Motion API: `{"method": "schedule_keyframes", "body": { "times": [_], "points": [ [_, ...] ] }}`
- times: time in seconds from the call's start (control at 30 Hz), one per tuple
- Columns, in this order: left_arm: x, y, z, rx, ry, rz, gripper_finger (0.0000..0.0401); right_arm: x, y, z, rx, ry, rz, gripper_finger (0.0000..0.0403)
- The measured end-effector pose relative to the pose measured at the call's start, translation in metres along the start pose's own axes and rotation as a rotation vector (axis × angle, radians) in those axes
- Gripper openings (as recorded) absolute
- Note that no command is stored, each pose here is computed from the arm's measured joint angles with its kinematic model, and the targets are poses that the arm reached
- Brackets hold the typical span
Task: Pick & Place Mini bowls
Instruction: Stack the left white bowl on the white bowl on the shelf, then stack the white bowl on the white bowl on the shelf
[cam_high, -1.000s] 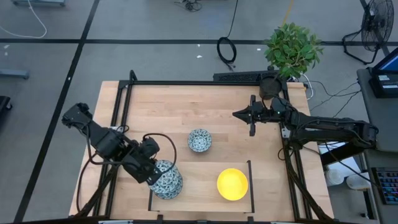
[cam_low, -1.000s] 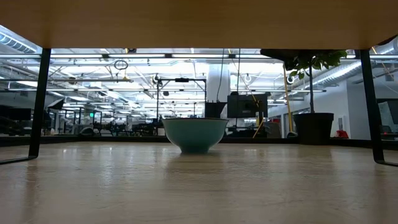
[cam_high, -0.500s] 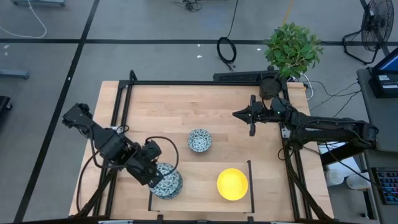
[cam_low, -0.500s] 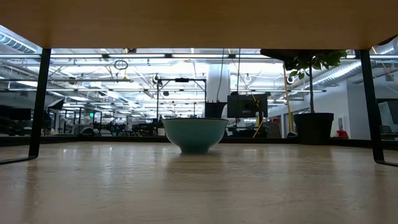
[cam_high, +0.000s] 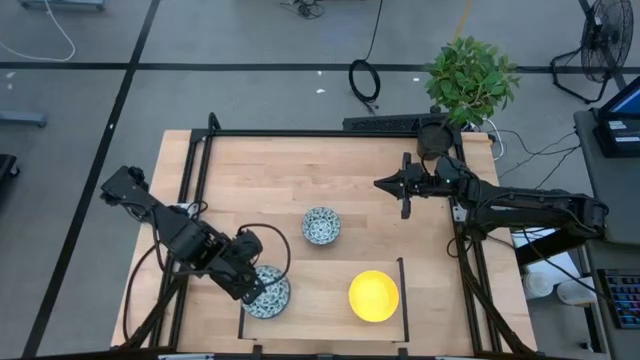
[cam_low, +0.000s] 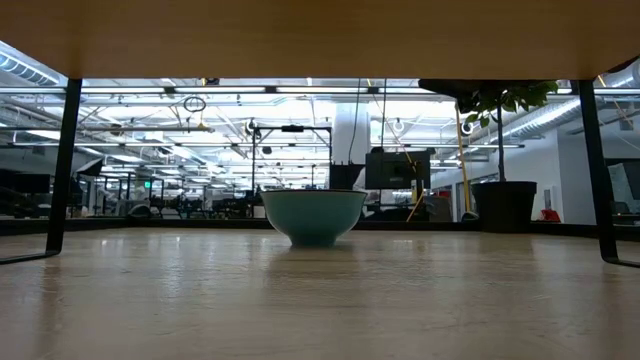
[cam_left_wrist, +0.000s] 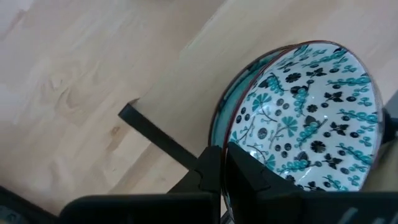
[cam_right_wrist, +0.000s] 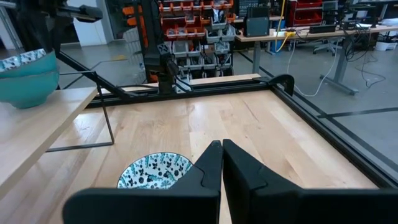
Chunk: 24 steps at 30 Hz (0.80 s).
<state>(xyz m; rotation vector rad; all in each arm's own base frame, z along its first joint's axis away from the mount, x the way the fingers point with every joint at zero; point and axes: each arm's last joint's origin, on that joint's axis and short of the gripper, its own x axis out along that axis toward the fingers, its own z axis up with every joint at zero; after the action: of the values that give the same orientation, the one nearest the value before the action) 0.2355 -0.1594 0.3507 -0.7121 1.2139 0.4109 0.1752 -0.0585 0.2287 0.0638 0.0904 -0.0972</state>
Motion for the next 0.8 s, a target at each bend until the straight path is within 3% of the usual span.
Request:
{"method": "schedule_keyframes", "body": {
  "times": [0.33, 0.8],
  "points": [
    [0.0072, -0.0018, -0.0008, 0.002, 0.013, -0.024, 0.0013, 0.0000, 0.0000, 0.0000, 0.000, 0.000, 0.000, 0.0000],
    [0.0068, -0.0023, 0.0015, 0.011, -0.002, -0.035, 0.0091, 0.0000, 0.0000, -0.0002, 0.000, 0.002, 0.000, 0.0000]
  ]
}}
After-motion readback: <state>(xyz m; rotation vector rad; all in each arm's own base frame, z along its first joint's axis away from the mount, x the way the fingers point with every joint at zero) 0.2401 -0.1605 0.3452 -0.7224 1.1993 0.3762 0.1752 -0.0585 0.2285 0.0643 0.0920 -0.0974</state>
